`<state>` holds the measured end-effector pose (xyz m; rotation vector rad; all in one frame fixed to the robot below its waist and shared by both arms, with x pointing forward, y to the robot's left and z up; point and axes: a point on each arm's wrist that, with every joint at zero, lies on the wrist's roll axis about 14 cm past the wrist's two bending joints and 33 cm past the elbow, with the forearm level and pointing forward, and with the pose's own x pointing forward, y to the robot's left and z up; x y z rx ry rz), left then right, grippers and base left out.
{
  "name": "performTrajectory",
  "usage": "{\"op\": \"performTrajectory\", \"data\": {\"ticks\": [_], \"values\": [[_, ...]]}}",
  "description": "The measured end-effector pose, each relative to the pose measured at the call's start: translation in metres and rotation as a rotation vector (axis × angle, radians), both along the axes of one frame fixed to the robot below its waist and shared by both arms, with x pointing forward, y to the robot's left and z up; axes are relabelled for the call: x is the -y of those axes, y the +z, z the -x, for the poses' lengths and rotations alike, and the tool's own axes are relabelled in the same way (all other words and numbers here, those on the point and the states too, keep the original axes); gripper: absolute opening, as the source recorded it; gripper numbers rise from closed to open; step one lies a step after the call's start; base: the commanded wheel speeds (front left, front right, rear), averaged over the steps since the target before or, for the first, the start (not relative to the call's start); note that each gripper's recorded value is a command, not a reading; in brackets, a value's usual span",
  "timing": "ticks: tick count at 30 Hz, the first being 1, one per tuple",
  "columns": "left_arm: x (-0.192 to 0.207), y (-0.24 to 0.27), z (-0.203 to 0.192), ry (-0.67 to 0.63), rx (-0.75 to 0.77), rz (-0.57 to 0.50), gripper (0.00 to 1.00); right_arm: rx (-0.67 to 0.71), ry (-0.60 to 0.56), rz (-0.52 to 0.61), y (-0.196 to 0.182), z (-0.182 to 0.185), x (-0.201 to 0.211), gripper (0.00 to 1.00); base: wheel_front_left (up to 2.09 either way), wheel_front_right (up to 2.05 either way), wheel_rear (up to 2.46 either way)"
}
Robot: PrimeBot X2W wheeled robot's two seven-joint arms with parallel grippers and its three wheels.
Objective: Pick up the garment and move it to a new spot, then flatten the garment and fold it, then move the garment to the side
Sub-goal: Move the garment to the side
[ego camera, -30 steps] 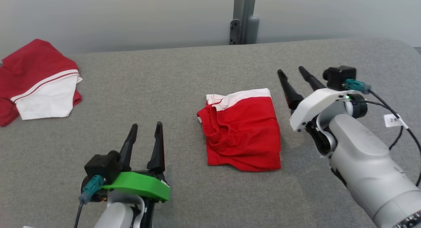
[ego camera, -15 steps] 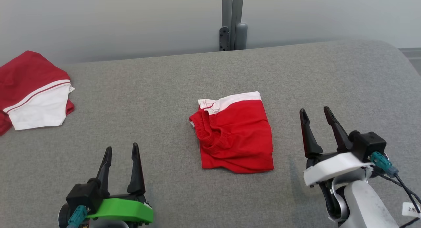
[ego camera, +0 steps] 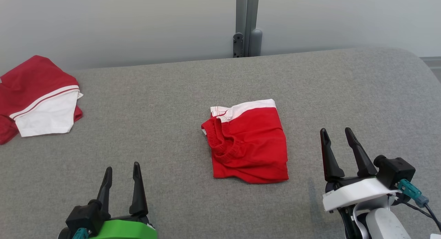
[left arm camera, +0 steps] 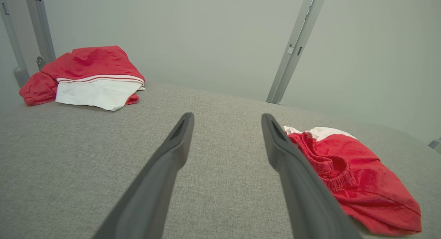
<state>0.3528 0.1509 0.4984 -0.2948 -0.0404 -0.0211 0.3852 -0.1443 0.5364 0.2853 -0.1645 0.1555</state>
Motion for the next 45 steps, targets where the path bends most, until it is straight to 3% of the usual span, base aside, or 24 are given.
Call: {"op": "performTrajectory", "data": {"ticks": [18,24,31,37,45], "values": [[0.000,-0.006,0.000,-0.003,-0.014,-0.001,1.00,-0.047,-0.003,0.013,-0.015,-0.002,0.001,1.00,0.00,0.00,0.00],[0.001,-0.010,-0.003,-0.008,-0.026,0.001,1.00,-0.144,0.042,0.025,-0.015,-0.031,-0.004,1.00,0.00,0.00,0.00],[0.005,-0.015,-0.007,-0.017,-0.044,0.011,1.00,-0.347,0.172,0.040,-0.019,-0.070,-0.013,1.00,0.00,0.00,0.00],[0.001,-0.021,-0.007,0.006,-0.065,0.021,1.00,-0.641,0.276,0.027,-0.062,-0.080,-0.025,1.00,0.00,0.00,0.00],[-0.015,-0.029,-0.003,0.061,-0.094,0.021,1.00,-0.879,0.364,0.021,-0.112,-0.077,-0.047,1.00,0.00,0.00,0.00]]}}
